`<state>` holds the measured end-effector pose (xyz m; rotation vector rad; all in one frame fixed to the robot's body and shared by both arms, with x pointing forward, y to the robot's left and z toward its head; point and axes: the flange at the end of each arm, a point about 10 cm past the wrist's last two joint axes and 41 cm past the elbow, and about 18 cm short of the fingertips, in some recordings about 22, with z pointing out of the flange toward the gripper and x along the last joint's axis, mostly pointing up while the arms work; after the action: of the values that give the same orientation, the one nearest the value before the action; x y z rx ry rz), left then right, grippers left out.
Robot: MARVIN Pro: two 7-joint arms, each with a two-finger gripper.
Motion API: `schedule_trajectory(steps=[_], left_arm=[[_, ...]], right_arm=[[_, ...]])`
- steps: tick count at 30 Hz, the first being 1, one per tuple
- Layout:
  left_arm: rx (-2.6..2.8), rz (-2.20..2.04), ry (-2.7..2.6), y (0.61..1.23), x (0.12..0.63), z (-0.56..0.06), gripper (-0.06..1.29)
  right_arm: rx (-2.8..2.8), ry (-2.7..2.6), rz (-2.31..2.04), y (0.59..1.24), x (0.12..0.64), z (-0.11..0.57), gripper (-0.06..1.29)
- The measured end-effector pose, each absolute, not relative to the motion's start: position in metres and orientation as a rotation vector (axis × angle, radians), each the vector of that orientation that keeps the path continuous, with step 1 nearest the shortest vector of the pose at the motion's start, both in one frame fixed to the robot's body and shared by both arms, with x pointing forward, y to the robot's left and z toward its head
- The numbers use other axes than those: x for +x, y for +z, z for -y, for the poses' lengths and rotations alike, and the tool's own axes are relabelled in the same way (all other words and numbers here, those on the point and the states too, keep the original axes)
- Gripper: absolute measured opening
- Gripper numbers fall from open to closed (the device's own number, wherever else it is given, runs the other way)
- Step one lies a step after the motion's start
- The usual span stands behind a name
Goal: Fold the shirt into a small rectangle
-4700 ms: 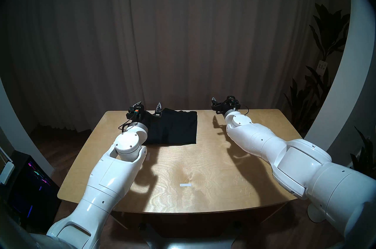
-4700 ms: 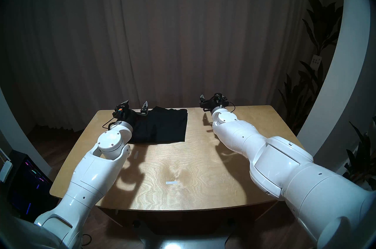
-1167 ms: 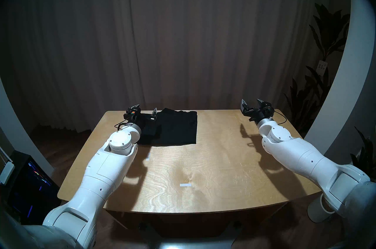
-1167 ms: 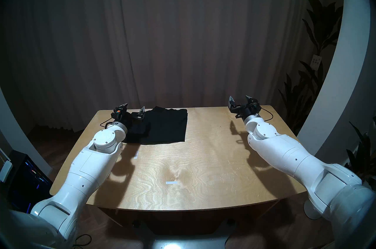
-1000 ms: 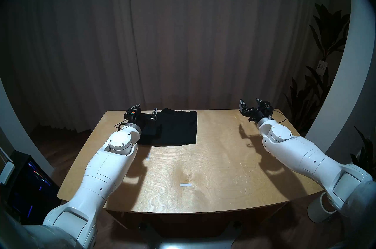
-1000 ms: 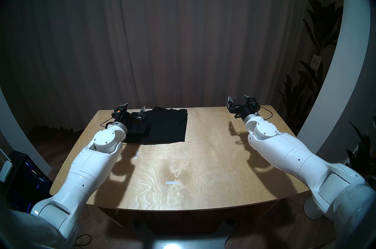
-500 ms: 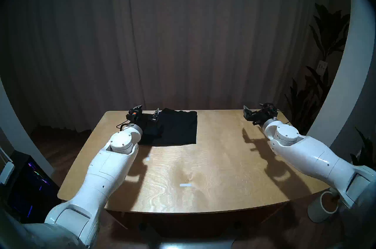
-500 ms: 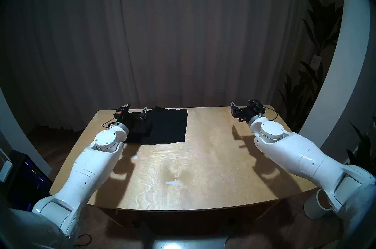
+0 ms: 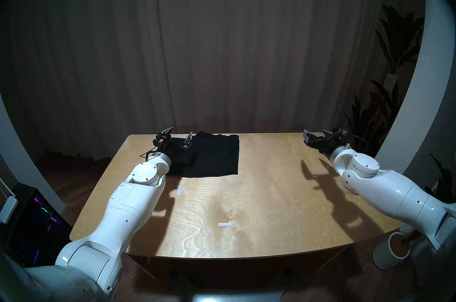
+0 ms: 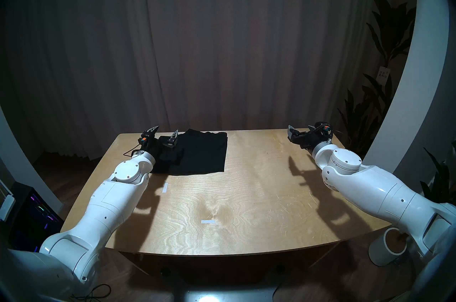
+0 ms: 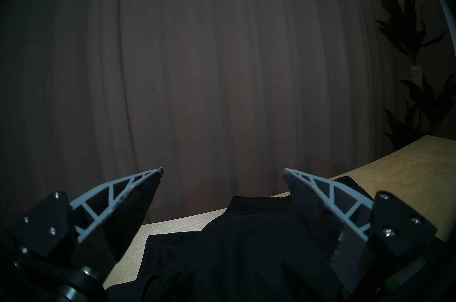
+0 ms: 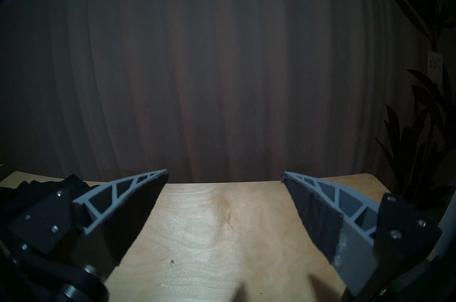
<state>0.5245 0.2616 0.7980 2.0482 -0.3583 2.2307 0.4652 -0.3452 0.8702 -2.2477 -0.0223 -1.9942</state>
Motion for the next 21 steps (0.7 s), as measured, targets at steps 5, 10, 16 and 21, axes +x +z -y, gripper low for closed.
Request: schedule_trajectory(steps=[5,10,16,21], left_arm=[[2.028,0.367,2.239,0.797,0.526,-0.261,1.24],[2.002,0.374,2.255,0.799,0.528,-0.259,1.24],[1.996,0.334,2.269,0.804,0.532,-0.261,1.24],[2.08,0.217,2.237,0.808,0.536,-0.269,1.24]], right_arm=[[-2.249,-1.994,0.031,0.867,0.469,0.359,1.25],[-2.227,-1.997,0.039,0.868,0.476,0.365,1.25],[-2.206,-1.988,0.052,0.868,0.48,0.363,1.25],[-2.188,-1.981,0.085,0.868,0.48,0.355,1.25]])
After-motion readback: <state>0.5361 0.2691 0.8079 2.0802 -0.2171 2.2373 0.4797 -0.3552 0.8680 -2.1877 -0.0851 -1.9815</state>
